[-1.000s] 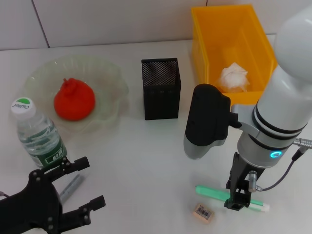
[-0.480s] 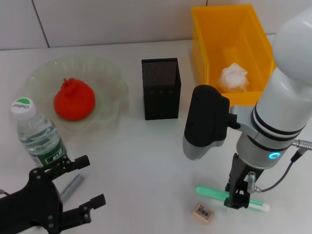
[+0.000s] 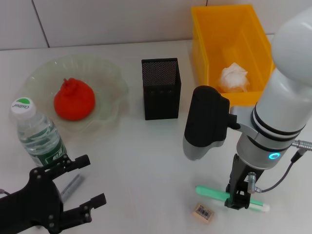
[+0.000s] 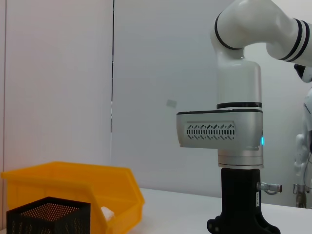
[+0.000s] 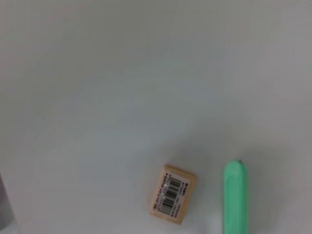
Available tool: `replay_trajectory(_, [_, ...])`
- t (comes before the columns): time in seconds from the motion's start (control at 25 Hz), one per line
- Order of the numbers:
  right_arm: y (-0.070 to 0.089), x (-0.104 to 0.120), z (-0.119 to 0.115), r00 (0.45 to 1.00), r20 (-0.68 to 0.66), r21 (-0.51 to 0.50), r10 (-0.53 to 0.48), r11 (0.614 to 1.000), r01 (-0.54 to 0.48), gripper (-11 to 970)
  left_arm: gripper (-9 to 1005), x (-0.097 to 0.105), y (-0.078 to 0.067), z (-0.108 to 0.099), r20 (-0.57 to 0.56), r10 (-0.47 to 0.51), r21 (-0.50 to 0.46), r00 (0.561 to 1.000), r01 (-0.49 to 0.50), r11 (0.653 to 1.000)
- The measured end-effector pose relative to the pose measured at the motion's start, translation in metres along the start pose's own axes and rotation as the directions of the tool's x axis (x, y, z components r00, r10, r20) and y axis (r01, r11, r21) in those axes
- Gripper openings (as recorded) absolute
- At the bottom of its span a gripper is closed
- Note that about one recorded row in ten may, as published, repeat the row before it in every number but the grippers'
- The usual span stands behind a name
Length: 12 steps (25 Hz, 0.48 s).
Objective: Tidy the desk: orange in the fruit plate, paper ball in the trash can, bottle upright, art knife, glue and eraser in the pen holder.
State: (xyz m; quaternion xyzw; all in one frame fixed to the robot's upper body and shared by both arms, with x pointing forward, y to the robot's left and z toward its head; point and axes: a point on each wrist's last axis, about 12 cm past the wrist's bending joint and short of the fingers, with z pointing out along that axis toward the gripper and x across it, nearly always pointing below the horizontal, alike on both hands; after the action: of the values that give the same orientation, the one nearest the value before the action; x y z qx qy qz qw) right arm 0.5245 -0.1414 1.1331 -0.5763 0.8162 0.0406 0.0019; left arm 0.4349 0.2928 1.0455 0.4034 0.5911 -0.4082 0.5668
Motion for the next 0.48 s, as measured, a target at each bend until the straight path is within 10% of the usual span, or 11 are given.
replay_trajectory(0.48, [-0.0003, 0.0011, 0.0040, 1.000, -0.021, -0.009, -0.002, 1.000, 0.002, 182, 812, 0.0003, 0.0000, 0.0003, -0.001, 0.002, 0.000, 1.000, -0.002, 1.000])
